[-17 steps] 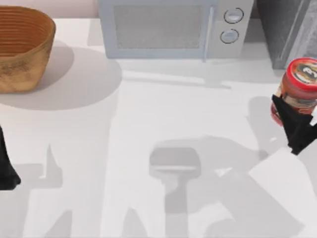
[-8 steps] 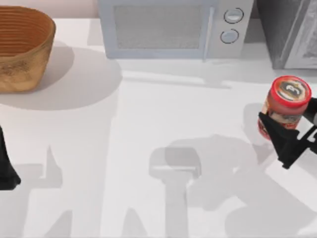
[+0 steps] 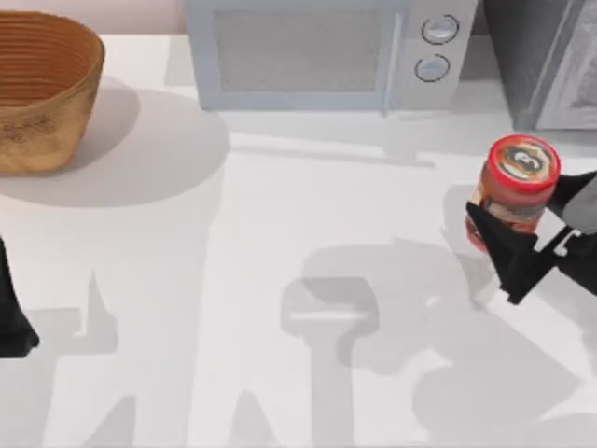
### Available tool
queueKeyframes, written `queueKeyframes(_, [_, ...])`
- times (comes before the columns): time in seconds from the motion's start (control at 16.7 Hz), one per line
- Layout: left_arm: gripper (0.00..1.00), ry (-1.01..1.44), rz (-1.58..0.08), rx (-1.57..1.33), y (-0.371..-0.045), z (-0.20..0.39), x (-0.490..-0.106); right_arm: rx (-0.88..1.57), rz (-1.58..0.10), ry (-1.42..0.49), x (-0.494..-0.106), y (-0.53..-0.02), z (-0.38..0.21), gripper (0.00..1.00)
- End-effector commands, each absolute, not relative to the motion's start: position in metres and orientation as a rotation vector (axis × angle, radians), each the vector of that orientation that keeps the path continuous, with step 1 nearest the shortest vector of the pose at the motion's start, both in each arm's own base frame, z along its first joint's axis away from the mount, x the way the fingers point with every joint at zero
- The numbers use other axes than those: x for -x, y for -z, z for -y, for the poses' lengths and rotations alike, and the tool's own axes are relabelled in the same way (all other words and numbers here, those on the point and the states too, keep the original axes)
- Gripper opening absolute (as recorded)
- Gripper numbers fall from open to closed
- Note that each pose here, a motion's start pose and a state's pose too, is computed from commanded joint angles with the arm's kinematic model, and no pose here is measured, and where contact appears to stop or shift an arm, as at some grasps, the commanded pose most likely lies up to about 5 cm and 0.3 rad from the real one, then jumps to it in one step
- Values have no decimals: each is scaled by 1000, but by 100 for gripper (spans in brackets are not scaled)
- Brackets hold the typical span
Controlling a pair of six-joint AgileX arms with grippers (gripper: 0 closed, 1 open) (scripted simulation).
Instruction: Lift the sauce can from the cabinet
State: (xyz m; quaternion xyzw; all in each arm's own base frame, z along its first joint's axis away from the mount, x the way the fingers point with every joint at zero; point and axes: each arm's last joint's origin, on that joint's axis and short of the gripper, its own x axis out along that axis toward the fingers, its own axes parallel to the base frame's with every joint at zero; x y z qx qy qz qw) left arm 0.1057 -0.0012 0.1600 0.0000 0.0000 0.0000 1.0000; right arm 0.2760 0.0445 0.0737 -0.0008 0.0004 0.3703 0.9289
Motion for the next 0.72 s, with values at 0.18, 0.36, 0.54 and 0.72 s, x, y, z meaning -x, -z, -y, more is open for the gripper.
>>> queueKeyframes(0.18, [100,0,0,0,-160,1,-106,1,3,-761,-293,-64,-62,0])
queueKeyframes(0.36, [100,0,0,0,-160,1,-106,1,1,-763,-301,-58,-72,0])
queueKeyframes(0.54, [100,0,0,0,-160,1,-106,1,1,-763,-301,-58,-72,0])
queueKeyframes(0.72, [100,0,0,0,-160,1,-106,1,1,-763,-301,-58,-72,23])
